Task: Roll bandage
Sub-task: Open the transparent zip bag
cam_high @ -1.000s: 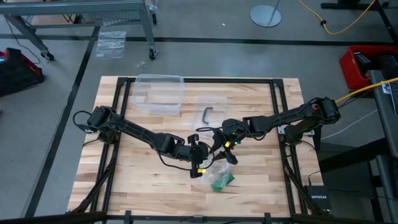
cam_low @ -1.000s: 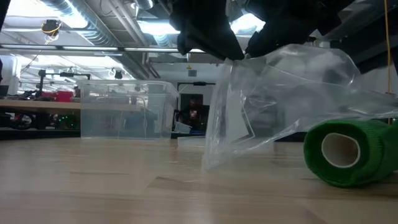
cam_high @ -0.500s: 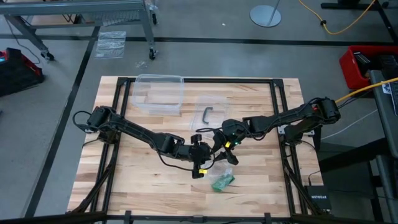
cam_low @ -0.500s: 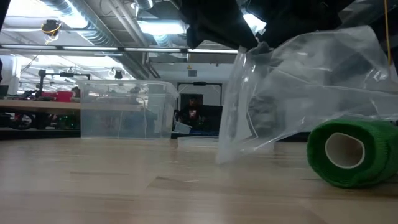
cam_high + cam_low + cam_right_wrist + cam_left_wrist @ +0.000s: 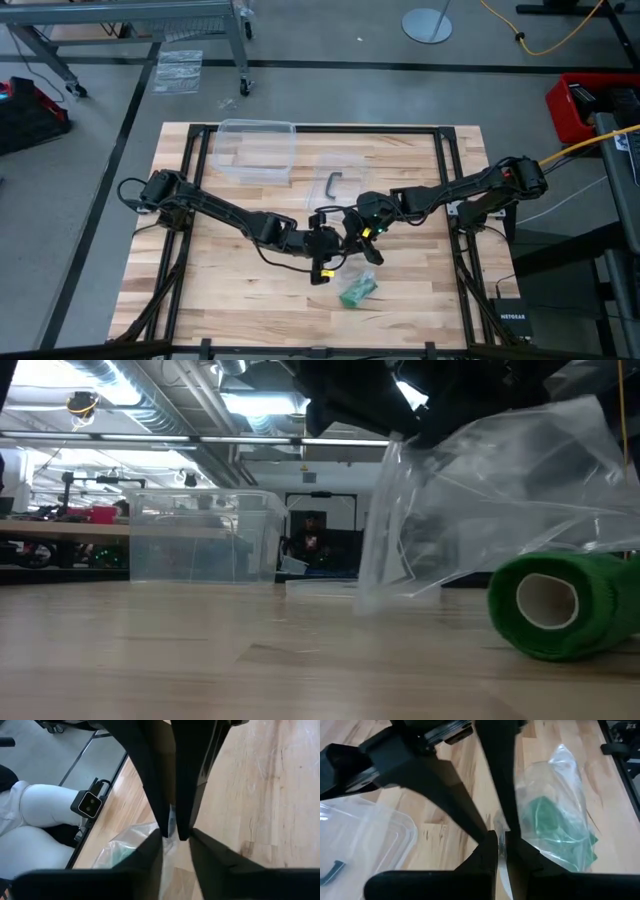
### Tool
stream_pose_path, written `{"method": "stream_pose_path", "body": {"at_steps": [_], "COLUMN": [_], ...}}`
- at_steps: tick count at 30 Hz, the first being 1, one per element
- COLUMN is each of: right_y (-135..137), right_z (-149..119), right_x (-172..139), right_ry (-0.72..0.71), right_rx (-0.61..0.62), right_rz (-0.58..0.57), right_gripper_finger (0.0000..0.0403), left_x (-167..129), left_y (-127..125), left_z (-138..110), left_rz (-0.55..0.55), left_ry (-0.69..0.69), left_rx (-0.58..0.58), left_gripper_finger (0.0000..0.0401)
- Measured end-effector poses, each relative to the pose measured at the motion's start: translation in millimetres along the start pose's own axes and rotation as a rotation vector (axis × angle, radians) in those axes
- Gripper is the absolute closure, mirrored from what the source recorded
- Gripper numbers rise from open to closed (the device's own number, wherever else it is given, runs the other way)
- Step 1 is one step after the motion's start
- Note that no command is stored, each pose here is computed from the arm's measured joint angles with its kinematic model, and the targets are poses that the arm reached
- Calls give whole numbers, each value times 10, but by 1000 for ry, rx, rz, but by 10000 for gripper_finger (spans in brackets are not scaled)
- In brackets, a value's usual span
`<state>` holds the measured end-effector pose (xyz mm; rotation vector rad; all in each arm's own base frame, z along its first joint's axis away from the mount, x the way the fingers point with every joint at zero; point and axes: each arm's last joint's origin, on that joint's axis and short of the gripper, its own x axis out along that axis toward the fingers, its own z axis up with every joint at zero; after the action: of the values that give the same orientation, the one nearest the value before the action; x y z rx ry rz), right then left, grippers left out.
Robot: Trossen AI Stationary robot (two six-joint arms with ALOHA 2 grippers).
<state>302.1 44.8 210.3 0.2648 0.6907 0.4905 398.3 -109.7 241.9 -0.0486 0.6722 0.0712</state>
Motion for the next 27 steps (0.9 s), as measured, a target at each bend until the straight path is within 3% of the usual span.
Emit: {"method": "stream_pose_path", "body": {"at_steps": [5,27], "right_y": [-4,-12], "right_z": [-14,1], "right_x": [2,3], "right_ry": [10,-7], "right_rx": [-8,-38], "right_rz": [1,-36], "right_gripper_finger": [394,401], "left_x": [-9,-28], "left_y": [-27,-55], "left_z": [-7,-55], "left_rz": [-5,-26], "left_ry": [1,55], "left_rx": [4,-61], "left_gripper_finger": [392,372]}}
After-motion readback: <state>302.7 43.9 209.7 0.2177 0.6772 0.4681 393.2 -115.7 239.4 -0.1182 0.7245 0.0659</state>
